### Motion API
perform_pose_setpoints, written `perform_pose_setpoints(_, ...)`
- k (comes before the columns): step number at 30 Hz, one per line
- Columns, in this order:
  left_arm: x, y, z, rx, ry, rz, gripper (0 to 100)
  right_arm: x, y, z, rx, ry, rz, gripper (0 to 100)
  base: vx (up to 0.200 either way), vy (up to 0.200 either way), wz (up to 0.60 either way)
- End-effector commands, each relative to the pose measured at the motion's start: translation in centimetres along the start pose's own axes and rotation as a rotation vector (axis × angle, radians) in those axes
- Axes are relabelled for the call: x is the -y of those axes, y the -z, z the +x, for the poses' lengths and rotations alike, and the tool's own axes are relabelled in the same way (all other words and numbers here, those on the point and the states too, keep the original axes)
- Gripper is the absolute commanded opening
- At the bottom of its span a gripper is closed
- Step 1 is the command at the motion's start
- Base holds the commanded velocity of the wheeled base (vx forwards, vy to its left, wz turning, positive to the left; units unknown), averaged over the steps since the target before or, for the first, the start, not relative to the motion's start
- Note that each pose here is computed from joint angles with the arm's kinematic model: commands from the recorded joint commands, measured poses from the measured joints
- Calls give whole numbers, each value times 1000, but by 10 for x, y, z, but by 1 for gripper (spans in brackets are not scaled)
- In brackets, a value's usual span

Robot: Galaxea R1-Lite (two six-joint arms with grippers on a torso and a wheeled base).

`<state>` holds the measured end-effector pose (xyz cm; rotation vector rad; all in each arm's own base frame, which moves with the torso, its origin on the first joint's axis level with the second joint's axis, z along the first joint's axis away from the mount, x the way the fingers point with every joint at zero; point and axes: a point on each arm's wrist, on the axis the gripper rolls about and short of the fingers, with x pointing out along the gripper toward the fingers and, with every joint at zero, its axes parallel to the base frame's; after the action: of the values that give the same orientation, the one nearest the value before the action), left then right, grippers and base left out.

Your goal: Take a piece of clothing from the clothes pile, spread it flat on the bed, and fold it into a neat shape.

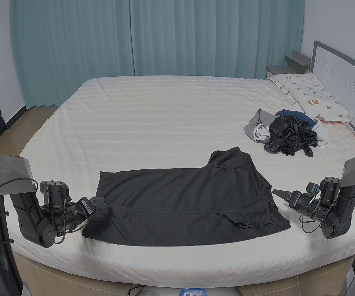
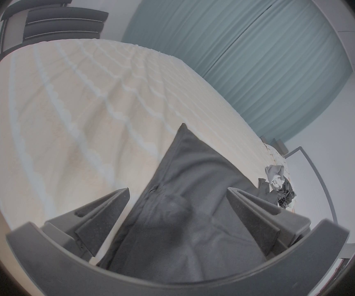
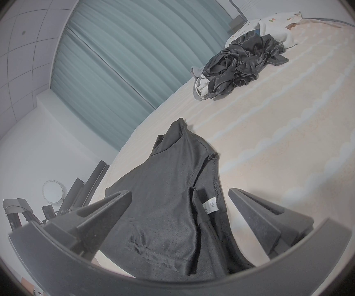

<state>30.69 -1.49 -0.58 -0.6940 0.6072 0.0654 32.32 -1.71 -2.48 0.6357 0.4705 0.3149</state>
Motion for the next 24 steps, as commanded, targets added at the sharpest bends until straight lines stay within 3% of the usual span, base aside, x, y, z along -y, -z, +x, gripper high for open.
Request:
perform_pose_setpoints(1, 5, -8, -1, 37, 15, -27, 100, -1, -1, 0, 5, -3, -4, 100, 200, 0, 0)
perform_pose_setpoints(5, 6, -10, 3, 48, 21, -28, 100, 0, 0, 0, 4, -2, -3, 100, 200, 0, 0)
perform_pose_setpoints(17, 8, -30, 22, 117, 46, -34, 100, -1, 1, 0, -3, -5, -1, 100, 0, 0, 0)
perform_pose_setpoints(24, 21, -50, 47, 158, 77, -19, 100, 0, 4, -1, -14, 3, 7, 100, 0, 0, 0)
